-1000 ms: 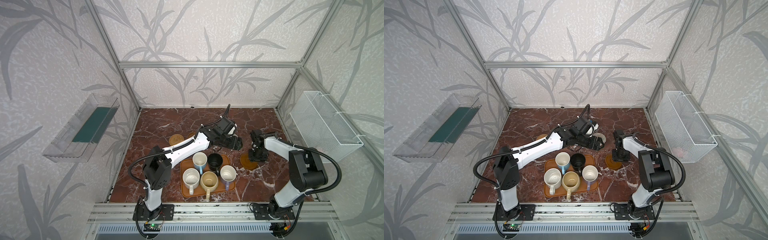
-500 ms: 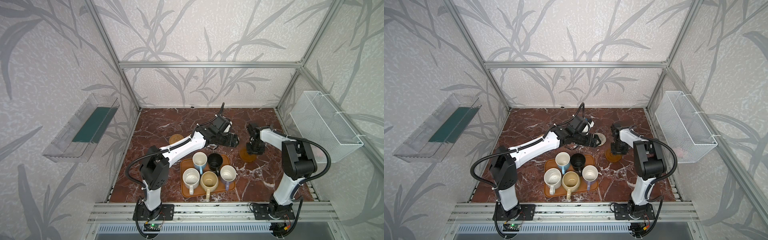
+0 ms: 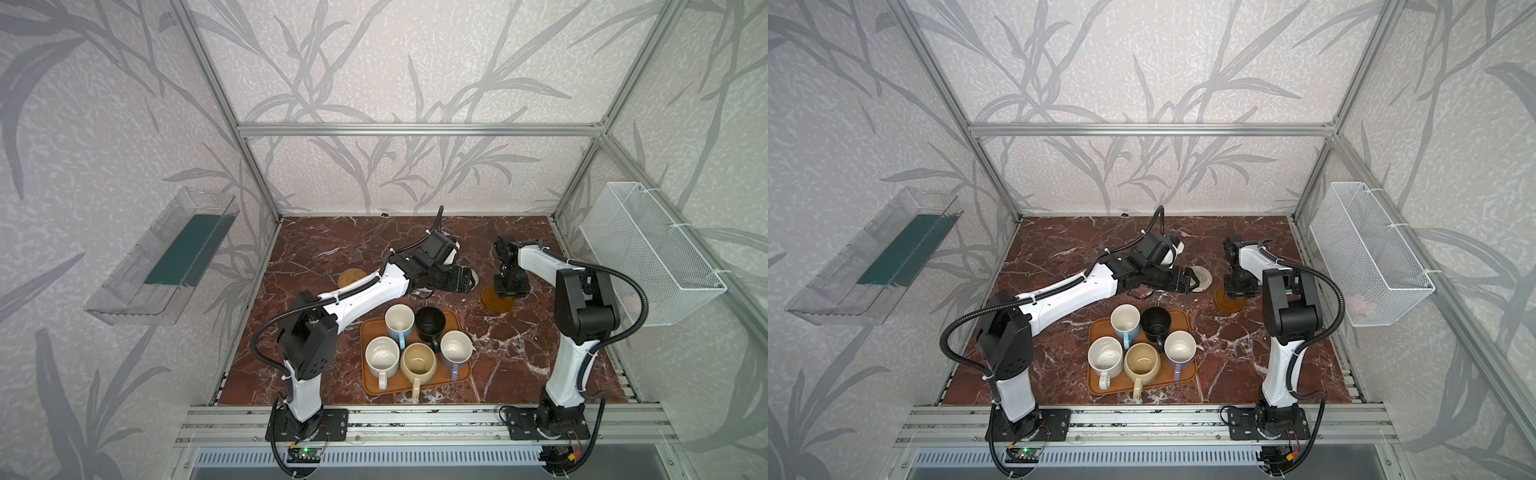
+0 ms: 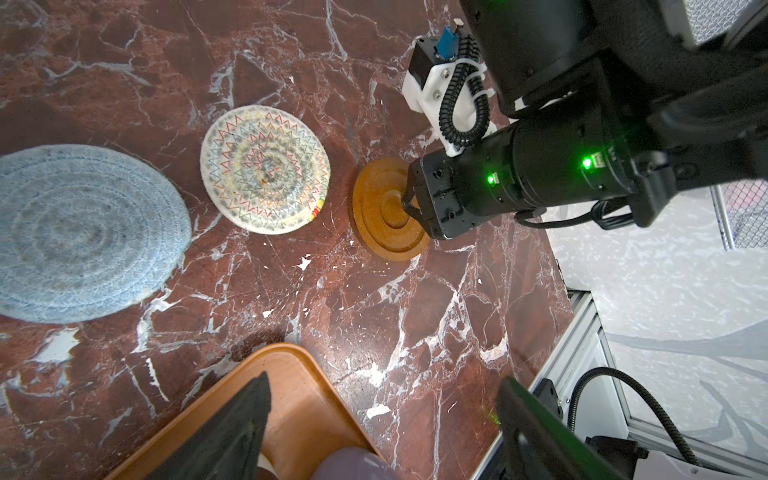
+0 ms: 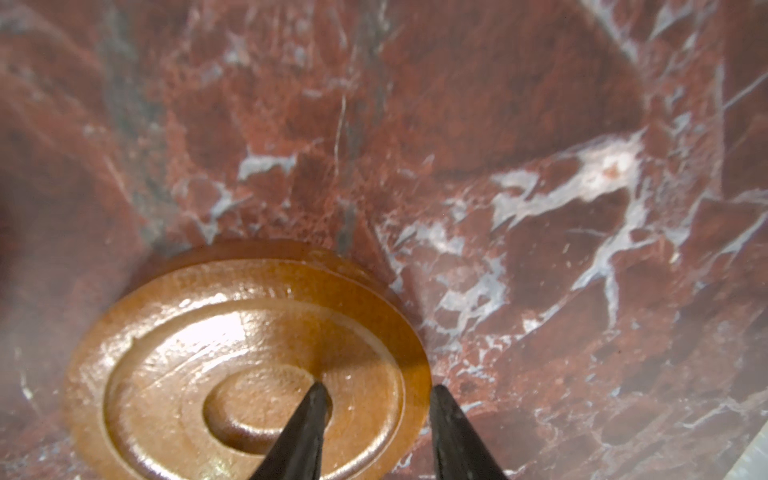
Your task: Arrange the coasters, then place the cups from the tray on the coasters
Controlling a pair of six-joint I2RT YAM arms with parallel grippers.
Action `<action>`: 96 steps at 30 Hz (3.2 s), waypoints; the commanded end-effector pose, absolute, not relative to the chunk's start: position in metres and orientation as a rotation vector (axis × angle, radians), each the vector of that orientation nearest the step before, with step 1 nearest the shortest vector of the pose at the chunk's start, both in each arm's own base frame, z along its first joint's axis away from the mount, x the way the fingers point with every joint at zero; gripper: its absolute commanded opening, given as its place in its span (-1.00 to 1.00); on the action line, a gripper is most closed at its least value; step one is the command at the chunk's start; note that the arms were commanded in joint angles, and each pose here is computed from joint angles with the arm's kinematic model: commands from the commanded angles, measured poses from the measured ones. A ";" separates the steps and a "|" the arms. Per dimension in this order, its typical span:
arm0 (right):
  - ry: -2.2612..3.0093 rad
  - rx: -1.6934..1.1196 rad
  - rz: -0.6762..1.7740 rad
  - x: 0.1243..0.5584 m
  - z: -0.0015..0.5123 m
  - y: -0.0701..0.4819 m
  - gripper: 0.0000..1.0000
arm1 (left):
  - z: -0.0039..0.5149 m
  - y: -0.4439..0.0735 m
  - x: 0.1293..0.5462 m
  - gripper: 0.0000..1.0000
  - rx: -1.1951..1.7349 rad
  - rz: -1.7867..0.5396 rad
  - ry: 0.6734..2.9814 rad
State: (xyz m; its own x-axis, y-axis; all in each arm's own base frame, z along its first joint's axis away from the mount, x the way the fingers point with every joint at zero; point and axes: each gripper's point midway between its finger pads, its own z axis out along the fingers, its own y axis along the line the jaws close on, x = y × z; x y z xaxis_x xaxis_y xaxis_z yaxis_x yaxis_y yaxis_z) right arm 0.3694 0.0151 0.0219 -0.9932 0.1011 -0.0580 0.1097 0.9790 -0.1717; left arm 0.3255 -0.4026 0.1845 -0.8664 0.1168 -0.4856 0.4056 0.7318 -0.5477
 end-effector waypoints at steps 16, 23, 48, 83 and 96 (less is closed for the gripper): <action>3.107 0.113 -0.360 0.407 0.018 0.001 -0.17 | 0.201 -0.395 0.331 0.75 0.358 -0.976 2.469; 3.099 0.106 -0.352 0.413 0.019 0.003 -0.17 | 0.200 -0.394 0.334 0.75 0.349 -0.982 2.468; 3.086 0.109 -0.353 0.434 0.020 0.002 -0.16 | 0.198 -0.392 0.336 0.75 0.330 -1.003 2.468; 3.003 0.112 -0.305 0.443 0.046 0.008 -0.11 | 0.199 -0.388 0.337 0.75 0.321 -1.006 2.462; 2.894 0.077 -0.193 0.429 0.109 0.028 0.48 | 0.221 -0.375 0.332 0.84 0.316 -0.987 2.432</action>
State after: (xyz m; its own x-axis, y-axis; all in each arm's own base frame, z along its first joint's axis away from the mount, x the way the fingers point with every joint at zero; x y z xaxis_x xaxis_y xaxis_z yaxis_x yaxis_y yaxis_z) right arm 0.4368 0.0162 0.0663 -0.9849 0.0502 -0.1656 0.0784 0.9826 -0.1682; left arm 0.3339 -0.3873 0.1907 -0.8749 0.0577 -0.4808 0.3714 0.7172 -0.5896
